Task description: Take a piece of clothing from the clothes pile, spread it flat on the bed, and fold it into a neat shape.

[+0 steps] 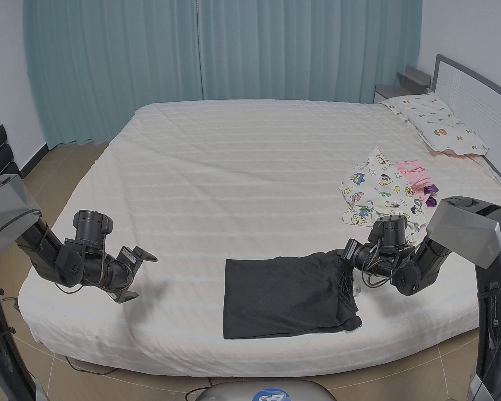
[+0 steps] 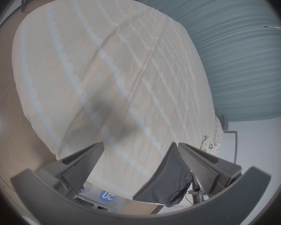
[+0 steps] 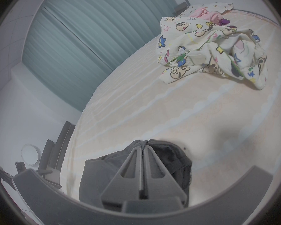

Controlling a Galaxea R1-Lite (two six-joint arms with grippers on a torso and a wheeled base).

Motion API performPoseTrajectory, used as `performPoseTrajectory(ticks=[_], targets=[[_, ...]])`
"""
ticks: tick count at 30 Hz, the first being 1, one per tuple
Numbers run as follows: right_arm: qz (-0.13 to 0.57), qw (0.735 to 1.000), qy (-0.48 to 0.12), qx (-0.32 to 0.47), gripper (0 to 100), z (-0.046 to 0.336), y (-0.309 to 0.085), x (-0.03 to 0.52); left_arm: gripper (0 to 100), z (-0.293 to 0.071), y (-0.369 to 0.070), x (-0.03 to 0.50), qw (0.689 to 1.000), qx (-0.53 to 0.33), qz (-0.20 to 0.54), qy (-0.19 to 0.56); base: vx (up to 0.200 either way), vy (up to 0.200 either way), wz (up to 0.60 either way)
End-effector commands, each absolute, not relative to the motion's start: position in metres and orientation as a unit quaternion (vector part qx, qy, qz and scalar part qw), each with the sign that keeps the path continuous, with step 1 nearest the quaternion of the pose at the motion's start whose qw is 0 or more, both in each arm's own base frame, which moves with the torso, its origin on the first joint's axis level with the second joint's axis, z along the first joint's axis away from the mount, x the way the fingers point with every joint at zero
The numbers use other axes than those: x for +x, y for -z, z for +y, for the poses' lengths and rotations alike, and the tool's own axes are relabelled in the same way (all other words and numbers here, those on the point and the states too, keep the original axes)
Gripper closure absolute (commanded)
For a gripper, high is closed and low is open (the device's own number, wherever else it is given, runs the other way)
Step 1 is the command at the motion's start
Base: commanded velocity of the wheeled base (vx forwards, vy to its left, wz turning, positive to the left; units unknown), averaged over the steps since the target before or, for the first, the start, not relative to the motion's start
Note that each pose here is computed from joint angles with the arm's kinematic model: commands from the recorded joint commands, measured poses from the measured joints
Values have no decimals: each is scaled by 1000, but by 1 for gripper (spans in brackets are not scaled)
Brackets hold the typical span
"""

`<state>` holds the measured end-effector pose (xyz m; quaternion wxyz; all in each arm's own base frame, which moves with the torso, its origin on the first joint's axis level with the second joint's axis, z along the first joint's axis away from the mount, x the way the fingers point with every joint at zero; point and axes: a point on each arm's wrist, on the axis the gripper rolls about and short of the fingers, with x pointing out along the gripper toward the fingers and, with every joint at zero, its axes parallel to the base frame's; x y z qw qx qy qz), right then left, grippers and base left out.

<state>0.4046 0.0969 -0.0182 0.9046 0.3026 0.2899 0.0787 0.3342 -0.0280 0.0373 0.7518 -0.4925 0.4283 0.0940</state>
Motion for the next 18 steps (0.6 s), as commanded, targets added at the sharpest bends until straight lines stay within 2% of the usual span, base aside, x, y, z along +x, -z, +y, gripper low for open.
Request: performPoseTrajectory(ticks=[1, 3, 4, 11, 16, 18], targets=[[287, 904, -74, 307, 100, 92, 16, 405, 0, -28, -37, 334, 751, -493, 429, -94, 0, 0, 0], [291, 903, -71, 308, 100, 91, 18, 403, 0, -28, -37, 334, 751, -493, 429, -94, 0, 0, 0], [294, 902, -71, 309, 0, 90, 19, 403, 0, -28, -37, 334, 751, -493, 429, -94, 0, 0, 0], [289, 902, -67, 315, 0, 86, 17, 400, 0, -28, -37, 334, 751, -493, 429, -94, 0, 0, 0], [280, 902, -74, 320, 0, 78, -2, 372, 0, -28, -37, 334, 752, -493, 428, -94, 0, 0, 0], [291, 899, -89, 316, 0, 78, -9, 345, 0, -28, -37, 334, 752, -492, 429, -94, 0, 0, 0]])
